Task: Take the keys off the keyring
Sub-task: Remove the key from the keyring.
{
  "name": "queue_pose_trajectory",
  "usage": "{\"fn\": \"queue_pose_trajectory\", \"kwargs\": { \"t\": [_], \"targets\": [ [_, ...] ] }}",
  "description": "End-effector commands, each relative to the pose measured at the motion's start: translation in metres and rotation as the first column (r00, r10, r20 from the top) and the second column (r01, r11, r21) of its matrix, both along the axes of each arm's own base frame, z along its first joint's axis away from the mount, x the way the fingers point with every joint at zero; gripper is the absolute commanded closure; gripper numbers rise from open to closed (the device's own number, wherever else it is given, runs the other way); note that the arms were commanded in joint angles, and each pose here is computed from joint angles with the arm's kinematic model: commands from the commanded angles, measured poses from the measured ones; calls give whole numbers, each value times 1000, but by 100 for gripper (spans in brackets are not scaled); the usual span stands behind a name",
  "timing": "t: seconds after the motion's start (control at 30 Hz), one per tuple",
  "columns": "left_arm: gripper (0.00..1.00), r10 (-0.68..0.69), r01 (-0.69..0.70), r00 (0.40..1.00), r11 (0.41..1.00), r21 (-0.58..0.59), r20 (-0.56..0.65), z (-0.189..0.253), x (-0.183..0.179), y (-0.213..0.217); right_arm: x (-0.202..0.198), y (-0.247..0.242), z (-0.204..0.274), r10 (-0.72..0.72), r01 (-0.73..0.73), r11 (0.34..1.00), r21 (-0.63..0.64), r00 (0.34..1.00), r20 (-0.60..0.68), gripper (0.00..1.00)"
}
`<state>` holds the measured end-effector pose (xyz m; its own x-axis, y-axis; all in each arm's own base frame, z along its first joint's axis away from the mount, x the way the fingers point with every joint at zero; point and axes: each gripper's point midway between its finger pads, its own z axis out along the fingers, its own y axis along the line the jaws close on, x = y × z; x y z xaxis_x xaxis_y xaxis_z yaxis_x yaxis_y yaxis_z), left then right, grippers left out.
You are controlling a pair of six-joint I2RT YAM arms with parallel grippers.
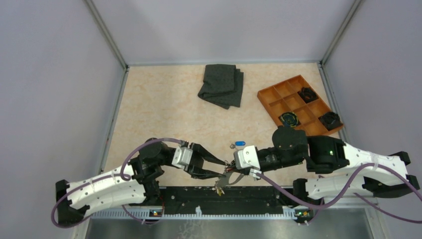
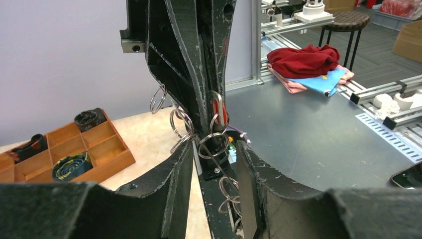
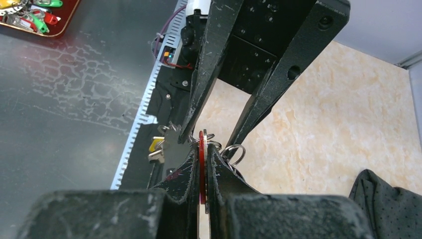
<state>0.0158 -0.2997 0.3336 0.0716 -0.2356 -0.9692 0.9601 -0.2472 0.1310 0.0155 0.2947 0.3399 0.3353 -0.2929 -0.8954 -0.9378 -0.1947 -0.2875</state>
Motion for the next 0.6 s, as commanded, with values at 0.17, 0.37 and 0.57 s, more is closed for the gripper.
{"fn": "queue_pose_trajectory", "kwargs": {
  "t": [0.17,0.37,0.57],
  "targets": [
    [62,-44,45,999,997,-61,21,6,-7,1,4,2,41,-13,8,992,125,999,33,100],
    [61,-27,27,1000,997,-69,3,8,-5,2,8,3,40,-32,28,992,123,999,37,100],
    [54,-42,42,999,997,-64,0,10,-7,2,17,9,35,-73,67,992,104,996,50,100]
  ]
}}
